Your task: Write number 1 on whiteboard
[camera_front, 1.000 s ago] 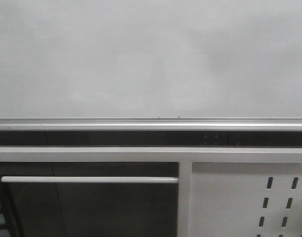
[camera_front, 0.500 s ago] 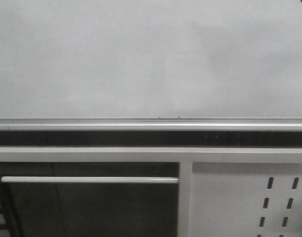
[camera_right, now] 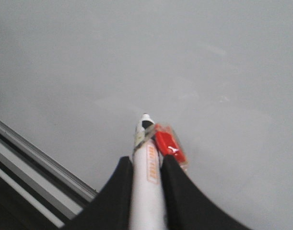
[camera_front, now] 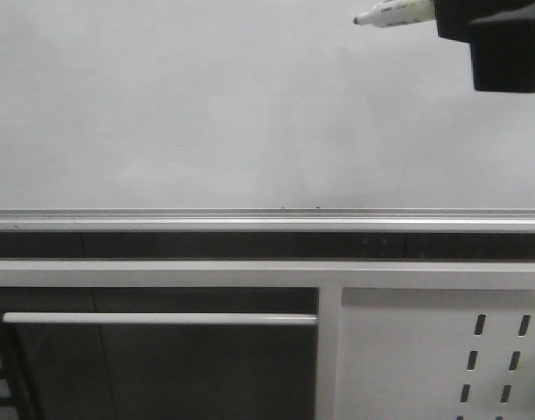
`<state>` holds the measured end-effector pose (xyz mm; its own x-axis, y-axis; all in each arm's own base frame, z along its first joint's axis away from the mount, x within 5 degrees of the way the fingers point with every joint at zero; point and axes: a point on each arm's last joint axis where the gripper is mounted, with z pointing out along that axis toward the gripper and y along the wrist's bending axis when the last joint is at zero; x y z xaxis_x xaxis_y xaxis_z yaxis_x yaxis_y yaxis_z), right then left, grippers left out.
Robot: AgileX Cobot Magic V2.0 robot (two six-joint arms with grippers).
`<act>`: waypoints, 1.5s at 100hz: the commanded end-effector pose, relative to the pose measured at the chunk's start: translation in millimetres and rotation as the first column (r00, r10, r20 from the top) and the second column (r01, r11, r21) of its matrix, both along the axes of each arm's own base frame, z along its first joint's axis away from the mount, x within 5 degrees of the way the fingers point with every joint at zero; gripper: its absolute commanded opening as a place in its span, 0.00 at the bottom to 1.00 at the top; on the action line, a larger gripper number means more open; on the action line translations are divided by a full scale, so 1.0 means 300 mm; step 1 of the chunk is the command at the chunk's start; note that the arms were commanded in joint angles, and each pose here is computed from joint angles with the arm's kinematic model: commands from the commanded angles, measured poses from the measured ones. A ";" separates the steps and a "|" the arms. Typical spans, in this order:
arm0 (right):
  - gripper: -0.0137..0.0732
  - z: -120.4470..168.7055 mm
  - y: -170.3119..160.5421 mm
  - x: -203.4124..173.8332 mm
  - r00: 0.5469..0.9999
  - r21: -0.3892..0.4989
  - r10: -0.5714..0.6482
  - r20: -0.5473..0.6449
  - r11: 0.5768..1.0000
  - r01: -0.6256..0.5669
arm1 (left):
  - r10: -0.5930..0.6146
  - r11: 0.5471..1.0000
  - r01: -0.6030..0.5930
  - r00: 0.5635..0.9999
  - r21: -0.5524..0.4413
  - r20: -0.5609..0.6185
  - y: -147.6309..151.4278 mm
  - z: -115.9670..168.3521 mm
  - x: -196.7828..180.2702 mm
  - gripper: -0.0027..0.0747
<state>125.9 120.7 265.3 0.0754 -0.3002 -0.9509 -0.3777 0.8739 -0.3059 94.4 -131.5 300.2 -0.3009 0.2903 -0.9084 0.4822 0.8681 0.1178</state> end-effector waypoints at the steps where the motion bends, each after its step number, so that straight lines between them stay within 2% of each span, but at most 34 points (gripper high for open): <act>1: 0.09 0.071 0.011 0.007 0.993 0.034 -0.014 0.114 0.999 0.011 | -0.015 0.999 0.017 0.998 -0.029 0.059 -0.004 0.041 0.001 0.01; 26: 0.09 0.107 0.033 0.015 0.990 0.050 -0.008 0.140 0.999 0.001 | -0.015 0.999 0.017 0.998 -0.029 0.059 -0.004 0.041 0.001 0.01; 52: 0.09 0.089 0.049 0.030 0.989 0.031 -0.037 0.146 0.999 0.032 | -0.015 0.999 0.017 0.998 -0.029 0.059 -0.004 0.041 0.001 0.01; 72: 0.09 0.098 0.041 0.038 0.976 0.040 -0.089 0.198 0.996 0.082 | -0.015 0.999 0.017 0.998 -0.029 0.059 -0.004 0.041 0.001 0.01; 103: 0.09 0.098 0.048 0.038 0.977 0.058 -0.078 0.199 0.996 0.068 | -0.015 0.999 0.017 0.998 -0.029 0.059 -0.004 0.041 0.001 0.01; 150: 0.09 0.060 0.089 0.067 0.971 0.010 -0.110 0.211 0.994 0.110 | -0.019 0.999 0.021 0.998 -0.030 0.059 -0.005 0.041 0.001 0.01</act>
